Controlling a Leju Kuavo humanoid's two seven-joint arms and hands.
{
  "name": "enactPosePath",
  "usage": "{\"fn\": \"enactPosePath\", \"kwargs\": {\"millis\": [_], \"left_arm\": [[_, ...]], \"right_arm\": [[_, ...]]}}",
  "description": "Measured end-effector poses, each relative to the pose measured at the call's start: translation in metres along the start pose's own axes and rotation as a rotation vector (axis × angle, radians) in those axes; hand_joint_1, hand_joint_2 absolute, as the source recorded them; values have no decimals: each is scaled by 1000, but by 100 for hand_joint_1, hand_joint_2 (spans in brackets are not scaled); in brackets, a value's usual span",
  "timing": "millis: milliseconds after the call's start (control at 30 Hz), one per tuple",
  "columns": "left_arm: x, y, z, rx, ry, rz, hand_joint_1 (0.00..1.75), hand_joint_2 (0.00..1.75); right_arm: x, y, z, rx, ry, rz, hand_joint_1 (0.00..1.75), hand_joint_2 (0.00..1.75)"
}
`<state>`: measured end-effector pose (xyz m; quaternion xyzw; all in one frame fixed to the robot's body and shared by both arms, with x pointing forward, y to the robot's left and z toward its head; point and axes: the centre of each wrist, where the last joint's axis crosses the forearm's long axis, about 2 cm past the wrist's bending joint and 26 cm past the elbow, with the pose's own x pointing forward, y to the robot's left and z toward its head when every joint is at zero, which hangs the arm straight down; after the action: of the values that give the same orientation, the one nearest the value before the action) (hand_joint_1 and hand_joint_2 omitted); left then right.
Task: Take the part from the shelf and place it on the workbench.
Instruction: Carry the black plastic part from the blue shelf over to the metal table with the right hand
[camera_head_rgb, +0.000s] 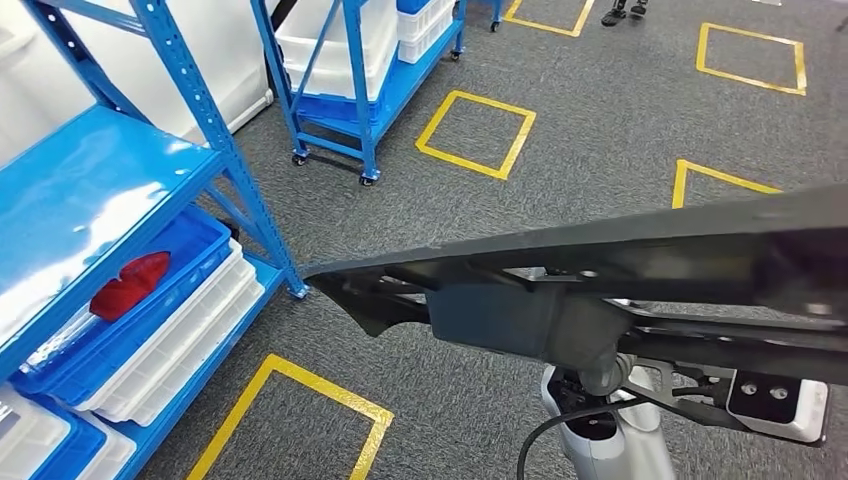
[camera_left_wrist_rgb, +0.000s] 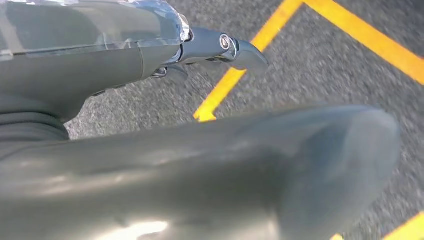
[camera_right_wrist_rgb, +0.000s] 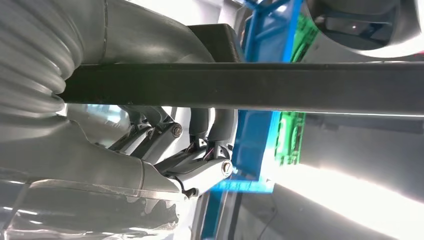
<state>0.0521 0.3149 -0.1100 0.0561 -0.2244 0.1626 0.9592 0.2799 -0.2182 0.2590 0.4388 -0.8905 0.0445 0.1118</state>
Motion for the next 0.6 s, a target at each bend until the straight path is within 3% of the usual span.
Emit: {"fn": "enactPosePath", "kwargs": {"millis": [233, 600], "left_arm": [[1, 1, 0, -17, -8, -23, 0, 0], [6, -4, -2, -37, -18, -26, 0, 0]], "right_arm": [[0, 4, -2, 4, 3, 9, 161, 175], [0, 1, -27, 31, 17, 31, 161, 175]]}}
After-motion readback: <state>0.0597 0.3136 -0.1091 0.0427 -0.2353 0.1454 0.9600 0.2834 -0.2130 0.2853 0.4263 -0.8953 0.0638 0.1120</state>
